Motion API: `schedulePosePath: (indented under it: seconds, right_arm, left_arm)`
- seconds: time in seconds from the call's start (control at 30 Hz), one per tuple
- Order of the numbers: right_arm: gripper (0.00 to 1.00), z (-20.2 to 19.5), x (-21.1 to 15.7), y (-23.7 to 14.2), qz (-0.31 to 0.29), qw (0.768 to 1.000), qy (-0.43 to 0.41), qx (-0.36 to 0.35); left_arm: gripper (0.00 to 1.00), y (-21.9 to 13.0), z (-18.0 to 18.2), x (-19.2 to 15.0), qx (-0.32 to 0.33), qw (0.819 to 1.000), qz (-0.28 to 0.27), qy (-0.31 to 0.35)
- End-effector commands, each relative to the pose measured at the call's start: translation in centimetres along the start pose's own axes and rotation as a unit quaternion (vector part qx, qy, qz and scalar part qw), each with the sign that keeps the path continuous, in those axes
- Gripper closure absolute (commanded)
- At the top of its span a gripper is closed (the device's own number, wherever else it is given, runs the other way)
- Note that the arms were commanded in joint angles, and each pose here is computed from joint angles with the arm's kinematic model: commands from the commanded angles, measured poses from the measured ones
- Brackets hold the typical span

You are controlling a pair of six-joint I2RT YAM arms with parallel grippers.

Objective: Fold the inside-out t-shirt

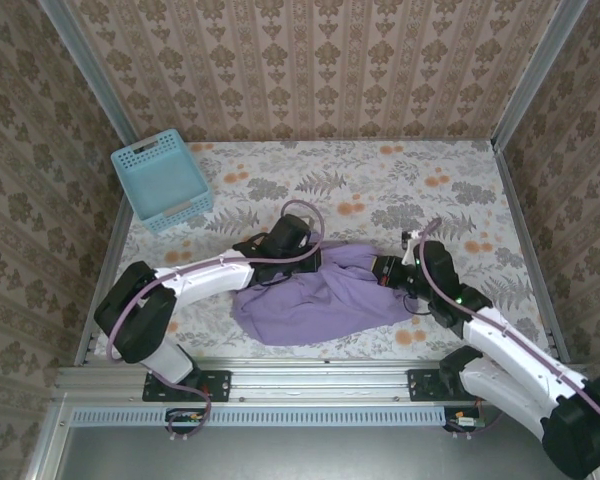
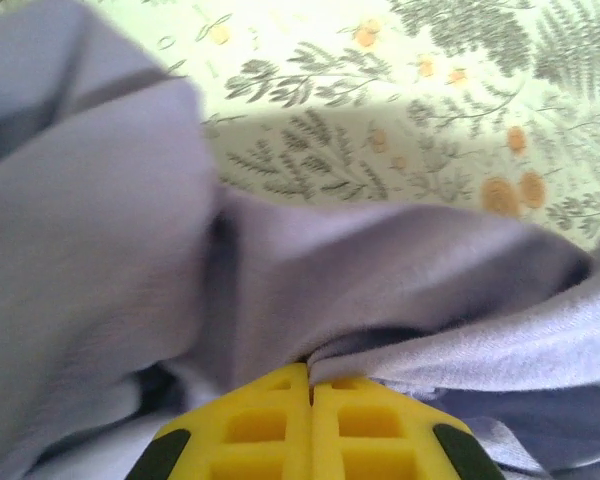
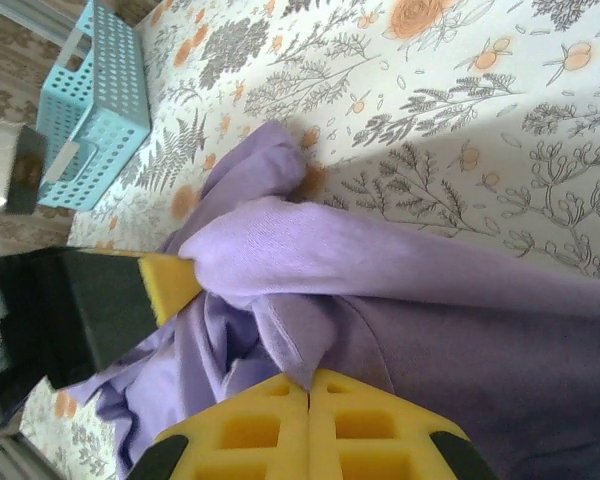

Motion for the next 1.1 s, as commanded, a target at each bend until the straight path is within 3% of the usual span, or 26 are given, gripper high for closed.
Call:
schedulePosePath:
  seconds: [0.0,0.1,0.13,0.2,0.27,0.37,0.63,1.07]
  right_arm:
    - [1.0,-0.7,-1.5,0.1,0.012,0.999,0.023,0.042]
    - [1.0,-2.5,-2.9,0.5,0.029,0.999,0.037,0.004]
    - [0.95,-3.3,-3.4,0.5,0.035,0.998,0.037,-0.026]
    - [0.71,-4.4,-3.6,0.4,0.039,0.996,0.023,-0.081]
    - [0.58,-4.4,-3.0,-0.1,0.039,0.993,-0.006,-0.114]
    - [0.48,-3.4,-1.5,-1.1,0.035,0.985,-0.053,-0.157]
    - [0.49,0.5,-0.5,-0.2,0.077,0.967,-0.173,-0.173]
    - [0.59,0.9,-2.5,4.0,0.174,0.954,-0.181,-0.162]
  left_arm:
    - [1.0,1.2,1.1,-1.3,0.011,1.0,0.022,0.002]
    - [1.0,1.6,0.4,-1.7,-0.022,0.999,0.024,0.008]
    - [1.0,1.7,-0.2,-1.8,-0.032,0.999,0.025,0.017]
    - [1.0,1.7,-1.6,-2.0,-0.048,0.998,0.025,0.04]
    - [1.0,1.6,-2.8,-2.3,-0.064,0.996,0.022,0.06]
    - [1.0,1.7,-3.7,-2.7,-0.077,0.994,0.02,0.069]
    - [1.0,1.6,-3.4,-3.4,-0.073,0.995,0.015,0.065]
    - [1.0,1.4,-3.3,-3.3,-0.065,0.996,0.011,0.064]
Point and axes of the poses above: each hand's point on the last joint's axis, 136 mm out from that joint toward the fingers, its own y axis out along the fingers, its own z axis along the line the jaws close on, x = y × z, the point moved 8 cm from there along -y, back along the fingers, and after that the axes turned 2 degrees about y, right-handed, at the moved point
